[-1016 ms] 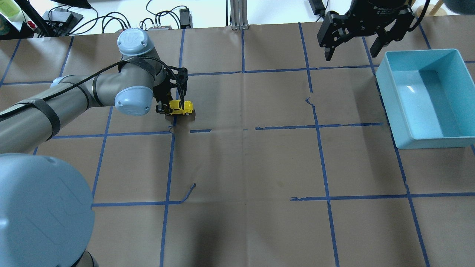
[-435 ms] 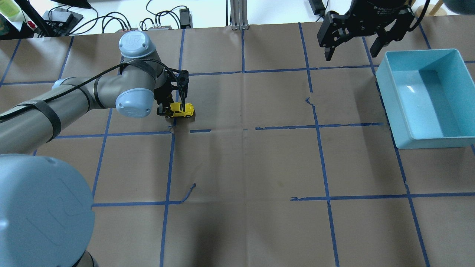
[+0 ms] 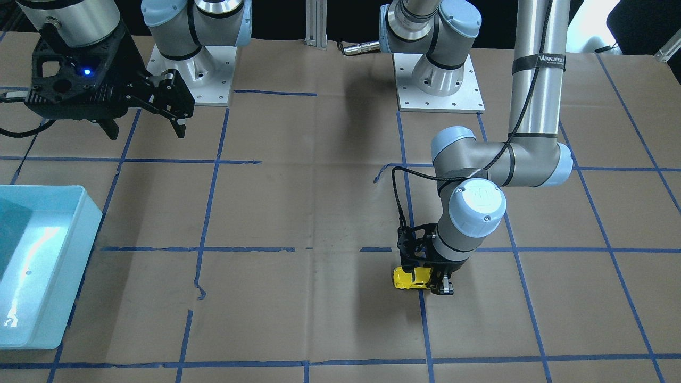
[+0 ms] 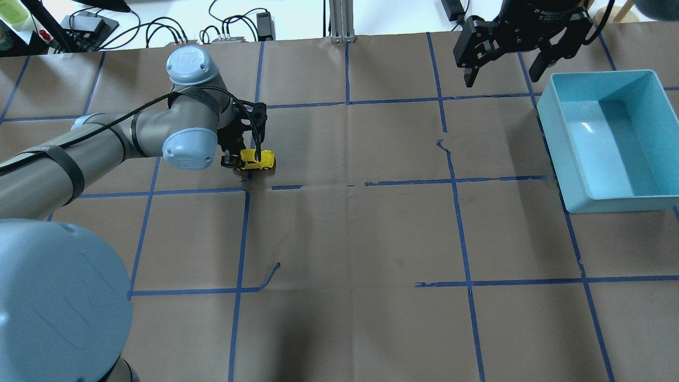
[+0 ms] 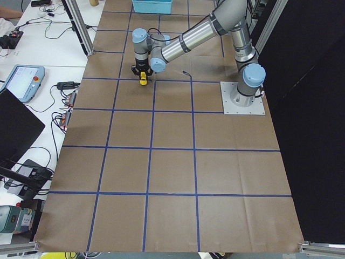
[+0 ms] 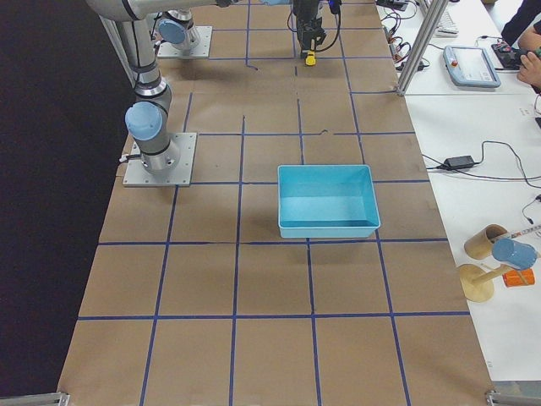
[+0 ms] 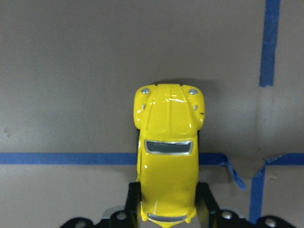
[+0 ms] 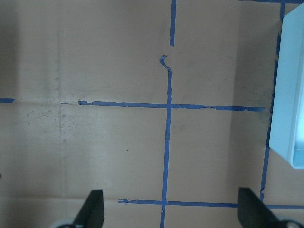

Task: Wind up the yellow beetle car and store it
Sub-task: 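Keep dragging the car backward with the left gripper to wind it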

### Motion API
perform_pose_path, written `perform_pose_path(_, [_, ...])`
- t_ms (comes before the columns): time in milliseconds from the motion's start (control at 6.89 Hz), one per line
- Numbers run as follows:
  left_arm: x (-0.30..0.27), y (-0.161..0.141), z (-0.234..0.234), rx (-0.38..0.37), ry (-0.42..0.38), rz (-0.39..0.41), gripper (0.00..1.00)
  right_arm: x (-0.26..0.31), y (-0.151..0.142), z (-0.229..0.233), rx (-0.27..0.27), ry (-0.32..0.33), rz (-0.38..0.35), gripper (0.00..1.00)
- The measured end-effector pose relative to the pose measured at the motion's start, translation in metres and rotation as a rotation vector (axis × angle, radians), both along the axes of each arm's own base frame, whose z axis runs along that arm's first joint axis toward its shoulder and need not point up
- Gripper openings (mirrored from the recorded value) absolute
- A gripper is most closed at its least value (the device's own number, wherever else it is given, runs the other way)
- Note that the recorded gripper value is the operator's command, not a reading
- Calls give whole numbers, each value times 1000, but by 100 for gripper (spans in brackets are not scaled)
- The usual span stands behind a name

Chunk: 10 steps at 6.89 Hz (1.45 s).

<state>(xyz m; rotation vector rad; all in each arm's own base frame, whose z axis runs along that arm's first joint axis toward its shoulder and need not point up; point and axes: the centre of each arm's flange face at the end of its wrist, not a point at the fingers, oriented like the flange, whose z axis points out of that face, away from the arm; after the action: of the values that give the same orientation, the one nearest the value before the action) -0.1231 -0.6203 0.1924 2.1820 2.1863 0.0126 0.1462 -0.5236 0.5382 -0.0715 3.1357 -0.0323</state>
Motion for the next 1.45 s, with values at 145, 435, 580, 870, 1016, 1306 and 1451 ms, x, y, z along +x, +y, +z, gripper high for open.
perform_pose_path(145, [3, -1, -4, 4, -1, 0, 34, 0, 0, 0, 0, 0, 0, 100])
perform_pose_path(435, [9, -3, -6, 8, -4, -8, 34, 0, 0, 0, 0, 0, 0, 100])
perform_pose_path(580, [15, -4, -6, 8, -6, -7, 34, 0, 0, 0, 0, 0, 0, 100])
perform_pose_path(870, [24, -5, -5, 10, -8, -6, 34, 0, 0, 0, 0, 0, 0, 100])
perform_pose_path(1016, [27, -6, -5, 11, -11, -6, 34, 0, 0, 0, 0, 0, 0, 100])
perform_pose_path(1306, [36, -7, -4, 13, -32, -6, 33, 0, 0, 0, 0, 0, 0, 100])
perform_pose_path(1451, [40, -7, -3, 15, -40, -6, 33, 0, 0, 0, 0, 0, 0, 100])
